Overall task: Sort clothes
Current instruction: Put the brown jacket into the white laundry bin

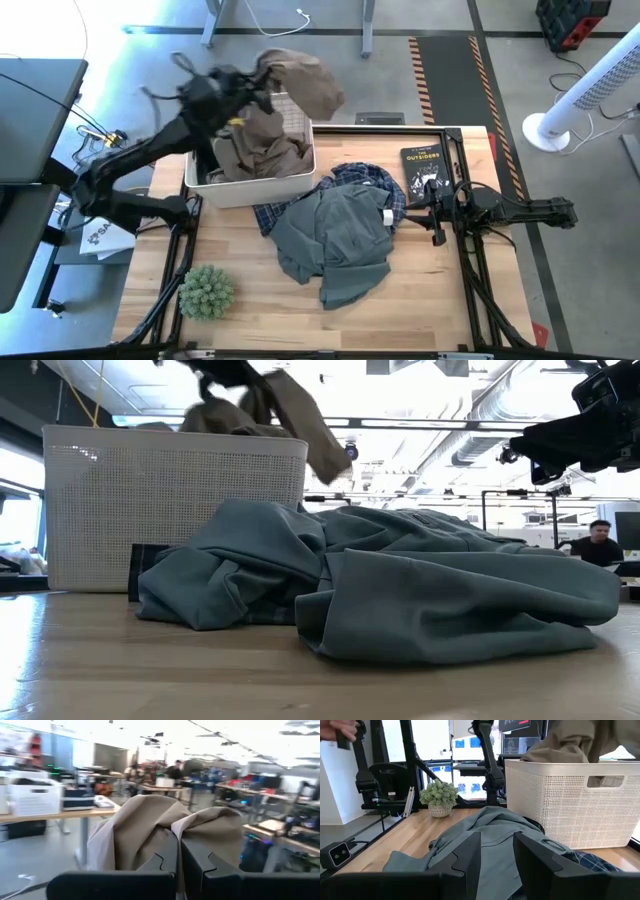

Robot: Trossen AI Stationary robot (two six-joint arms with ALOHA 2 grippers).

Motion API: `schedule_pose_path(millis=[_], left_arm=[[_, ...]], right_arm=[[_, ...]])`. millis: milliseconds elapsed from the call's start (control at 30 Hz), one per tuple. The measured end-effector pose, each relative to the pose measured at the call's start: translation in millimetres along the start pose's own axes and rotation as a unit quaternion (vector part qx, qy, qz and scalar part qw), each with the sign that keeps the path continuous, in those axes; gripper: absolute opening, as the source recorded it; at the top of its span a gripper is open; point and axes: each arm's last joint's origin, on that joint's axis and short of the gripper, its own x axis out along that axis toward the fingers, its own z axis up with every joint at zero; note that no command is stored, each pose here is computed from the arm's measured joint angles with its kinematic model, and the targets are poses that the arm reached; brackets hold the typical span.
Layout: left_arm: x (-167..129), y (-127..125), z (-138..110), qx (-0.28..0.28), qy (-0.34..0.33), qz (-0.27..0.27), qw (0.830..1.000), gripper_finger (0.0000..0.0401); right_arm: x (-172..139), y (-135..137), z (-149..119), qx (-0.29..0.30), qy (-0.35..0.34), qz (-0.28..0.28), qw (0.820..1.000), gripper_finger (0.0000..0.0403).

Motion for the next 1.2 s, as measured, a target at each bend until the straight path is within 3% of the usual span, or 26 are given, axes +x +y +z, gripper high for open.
schedule_pose_path(millis=[133,267,400,500,600,700,767,867,1033,1200], left_arm=[[-48,8,17,0.051,0.042,0.078,0.995,0.0001],[-87,23,13,0.071,0.139,0.114,0.981,0.0001],[-97,31,-24,0.065,0.262,0.137,0.953,0.0001],[-86,29,-64,0.033,0.333,0.112,0.936,0.0001],[-73,26,-110,0.007,0.411,0.108,0.905,0.0],[-62,25,-156,0.031,0.494,0.127,0.86,0.0],[-55,25,-178,0.036,0.538,0.127,0.832,0.0],[-45,27,-203,-0.007,0.597,0.123,0.793,0.0008],[-33,32,-199,-0.039,0.652,0.098,0.75,0.0048],[-26,40,-146,-0.023,0.66,0.069,0.747,0.0109]], right_arm=[[0,0,0,0.0,0.0,0.0,1.0,0.0112],[0,0,0,0.0,0.0,0.0,1.0,0.0112],[0,0,0,0.0,0.0,0.0,1.0,0.0112],[0,0,0,0.0,0.0,0.0,1.0,0.0112],[0,0,0,0.0,0.0,0.0,1.0,0.0112],[0,0,0,0.0,0.0,0.0,1.0,0.0112],[0,0,0,0.0,0.0,0.0,1.0,0.0112],[0,0,0,0.0,0.0,0.0,1.0,0.0112],[0,0,0,0.0,0.0,0.0,1.0,0.0112],[0,0,0,0.0,0.0,0.0,1.0,0.0112]])
